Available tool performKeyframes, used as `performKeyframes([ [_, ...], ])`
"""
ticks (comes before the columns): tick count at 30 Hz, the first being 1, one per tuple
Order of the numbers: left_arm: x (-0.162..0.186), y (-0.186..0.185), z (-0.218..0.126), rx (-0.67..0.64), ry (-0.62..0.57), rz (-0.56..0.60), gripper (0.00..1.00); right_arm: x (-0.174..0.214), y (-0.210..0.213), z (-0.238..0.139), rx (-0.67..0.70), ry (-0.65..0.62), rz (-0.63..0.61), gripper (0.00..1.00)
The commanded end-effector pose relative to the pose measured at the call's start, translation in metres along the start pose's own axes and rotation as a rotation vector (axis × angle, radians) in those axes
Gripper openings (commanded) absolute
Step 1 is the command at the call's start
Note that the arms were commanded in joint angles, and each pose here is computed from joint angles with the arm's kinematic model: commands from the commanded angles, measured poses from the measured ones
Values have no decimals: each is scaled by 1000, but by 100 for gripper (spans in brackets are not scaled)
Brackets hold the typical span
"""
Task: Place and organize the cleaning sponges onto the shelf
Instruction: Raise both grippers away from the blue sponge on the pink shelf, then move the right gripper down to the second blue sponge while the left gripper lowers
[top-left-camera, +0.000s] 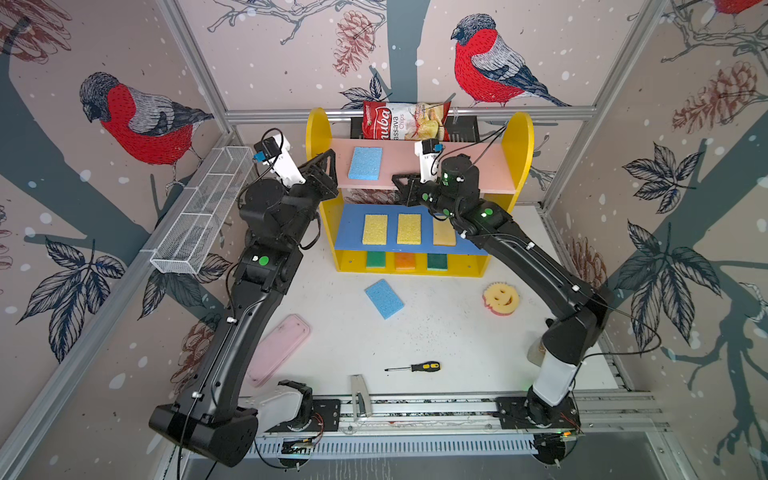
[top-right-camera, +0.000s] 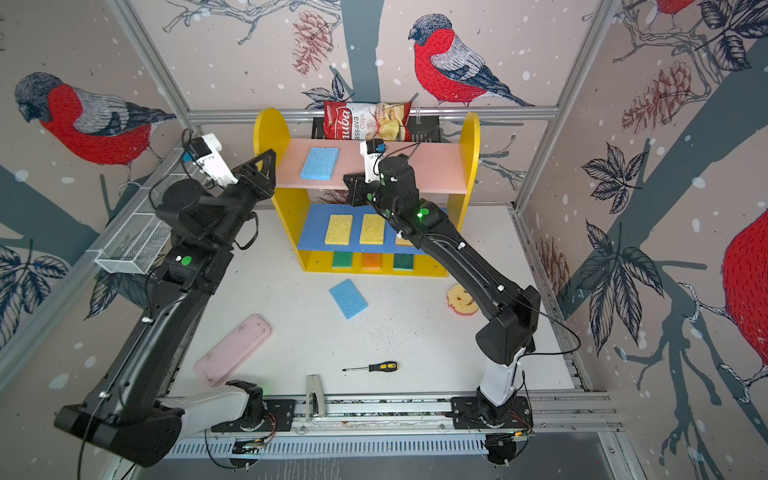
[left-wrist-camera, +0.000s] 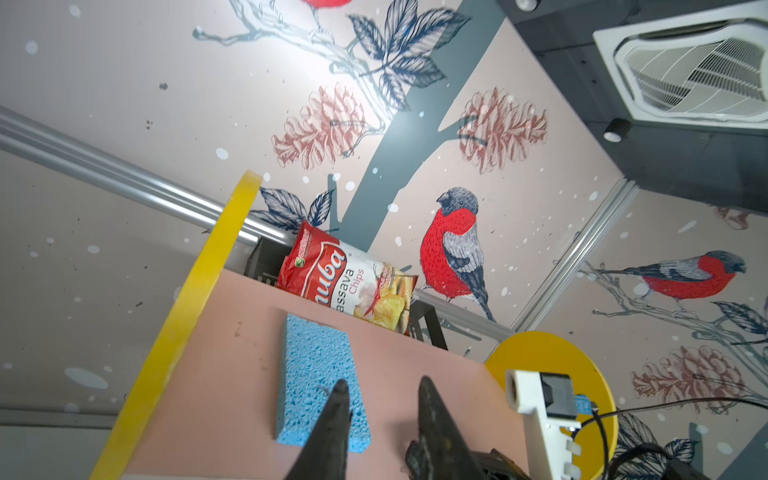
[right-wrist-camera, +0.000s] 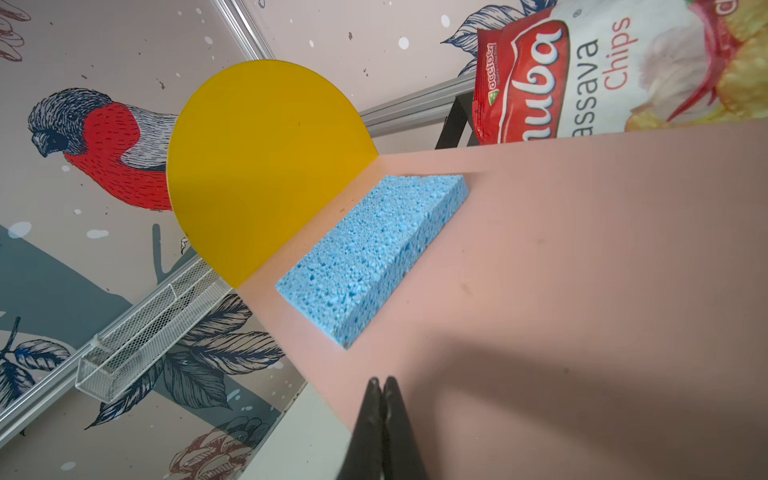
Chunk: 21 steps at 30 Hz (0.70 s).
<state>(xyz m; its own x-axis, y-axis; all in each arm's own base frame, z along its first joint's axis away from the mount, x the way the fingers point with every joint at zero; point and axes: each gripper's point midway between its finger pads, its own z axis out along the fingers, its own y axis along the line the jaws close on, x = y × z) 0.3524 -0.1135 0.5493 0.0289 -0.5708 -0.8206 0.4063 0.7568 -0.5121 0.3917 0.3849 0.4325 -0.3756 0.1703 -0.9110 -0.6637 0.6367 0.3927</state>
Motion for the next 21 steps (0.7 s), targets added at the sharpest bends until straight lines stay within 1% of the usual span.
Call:
performKeyframes([
  [1, -24, -20, -20, 78, -92, 19, 31, 1, 4, -17, 24, -43, -10, 3],
  [4, -29, -24, -40, 95, -123, 26, 33, 9, 4, -39, 65, -80, -18, 4],
  [6, -27, -22, -49, 90, -125, 42, 35, 16, 1, -55, 95, -114, -24, 9],
  [10, -8, -8, -54, 50, -79, 55, 37, 21, -10, -79, 175, -180, -43, 14],
  [13, 8, 2, -60, 34, -54, 57, 37, 33, -21, -86, 212, -176, -46, 16],
  [14, 13, 6, -63, 27, -53, 56, 37, 41, -23, -87, 209, -164, -48, 19],
  [15, 17, 8, -66, 25, -56, 58, 38, 51, -24, -87, 200, -147, -51, 24],
  [18, 27, 19, -78, 2, -61, 70, 40, 83, -29, -84, 178, -73, -49, 44],
  [20, 38, 30, -85, -36, -38, 87, 40, 108, -35, -81, 178, -8, -45, 56],
  [21, 44, 37, -89, -63, -24, 91, 41, 121, -39, -80, 190, 31, -39, 59],
])
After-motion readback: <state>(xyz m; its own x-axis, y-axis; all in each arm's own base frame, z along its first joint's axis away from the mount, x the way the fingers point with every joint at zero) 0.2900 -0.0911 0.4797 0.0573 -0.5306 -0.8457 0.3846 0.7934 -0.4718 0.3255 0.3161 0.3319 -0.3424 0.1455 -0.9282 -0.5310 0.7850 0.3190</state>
